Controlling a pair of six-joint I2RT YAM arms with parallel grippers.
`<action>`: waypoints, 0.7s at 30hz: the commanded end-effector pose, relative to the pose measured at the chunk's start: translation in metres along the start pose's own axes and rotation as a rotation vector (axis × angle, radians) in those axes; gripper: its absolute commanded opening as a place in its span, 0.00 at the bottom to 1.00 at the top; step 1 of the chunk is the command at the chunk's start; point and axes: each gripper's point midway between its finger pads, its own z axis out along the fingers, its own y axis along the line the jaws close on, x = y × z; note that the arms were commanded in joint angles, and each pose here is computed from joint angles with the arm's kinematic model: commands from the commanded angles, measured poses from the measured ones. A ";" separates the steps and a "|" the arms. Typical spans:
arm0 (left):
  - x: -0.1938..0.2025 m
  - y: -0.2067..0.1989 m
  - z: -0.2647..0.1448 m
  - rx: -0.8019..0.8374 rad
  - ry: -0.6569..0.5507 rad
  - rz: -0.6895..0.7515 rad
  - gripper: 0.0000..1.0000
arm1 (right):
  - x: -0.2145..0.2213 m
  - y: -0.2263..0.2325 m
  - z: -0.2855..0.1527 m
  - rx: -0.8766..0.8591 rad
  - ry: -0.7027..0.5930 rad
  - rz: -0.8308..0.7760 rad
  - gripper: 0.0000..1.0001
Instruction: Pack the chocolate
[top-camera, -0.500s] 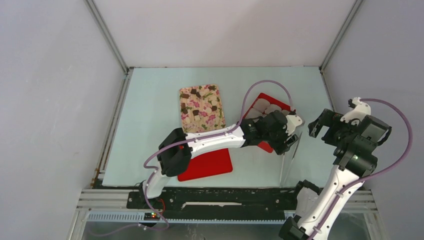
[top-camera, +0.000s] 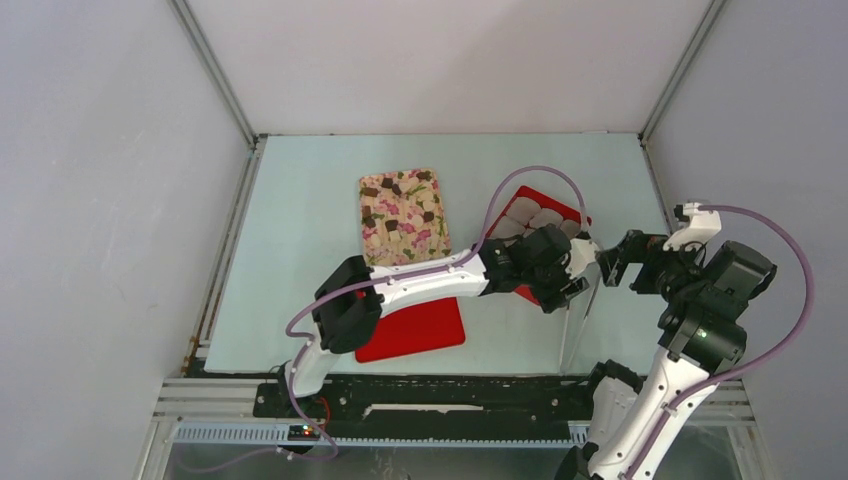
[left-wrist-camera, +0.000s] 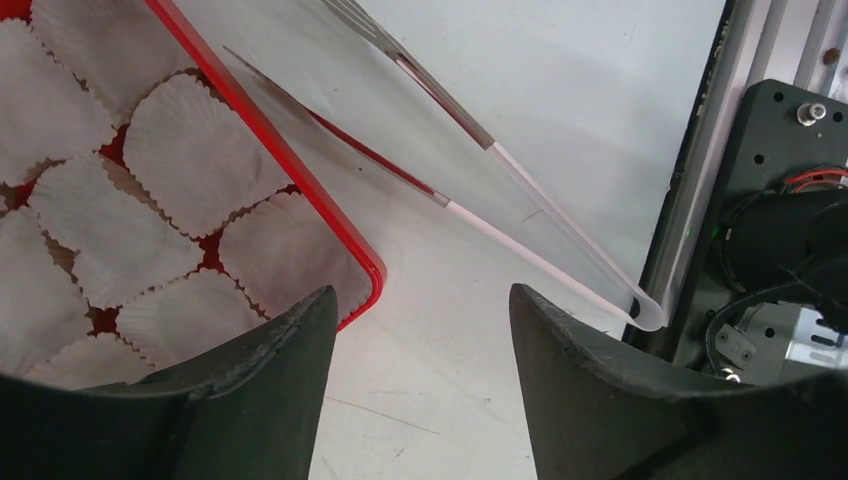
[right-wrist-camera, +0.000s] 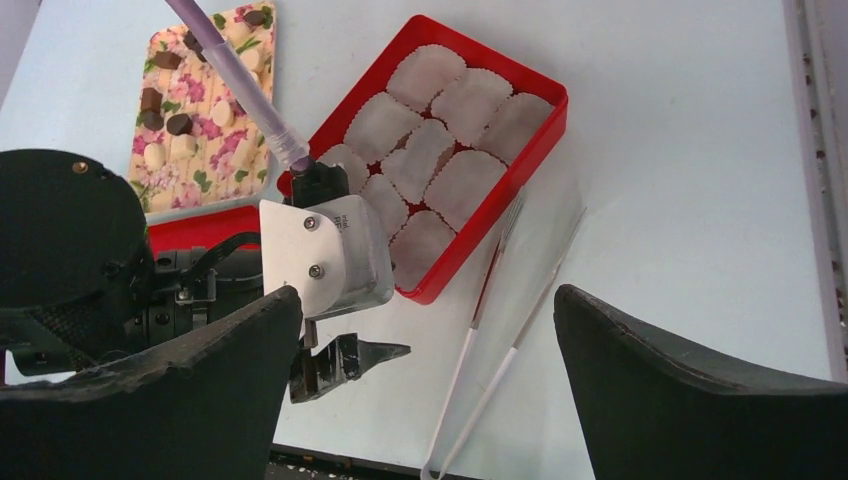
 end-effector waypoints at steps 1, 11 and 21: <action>-0.032 0.002 -0.013 -0.073 -0.065 -0.153 0.66 | -0.005 -0.003 0.007 -0.012 -0.008 0.028 0.99; -0.007 0.003 0.021 -0.170 -0.048 -0.507 0.52 | 0.001 -0.013 0.014 0.032 0.037 0.077 0.97; -0.011 -0.007 0.046 -0.295 -0.062 -0.576 0.43 | -0.003 -0.005 0.017 0.014 0.024 0.101 0.96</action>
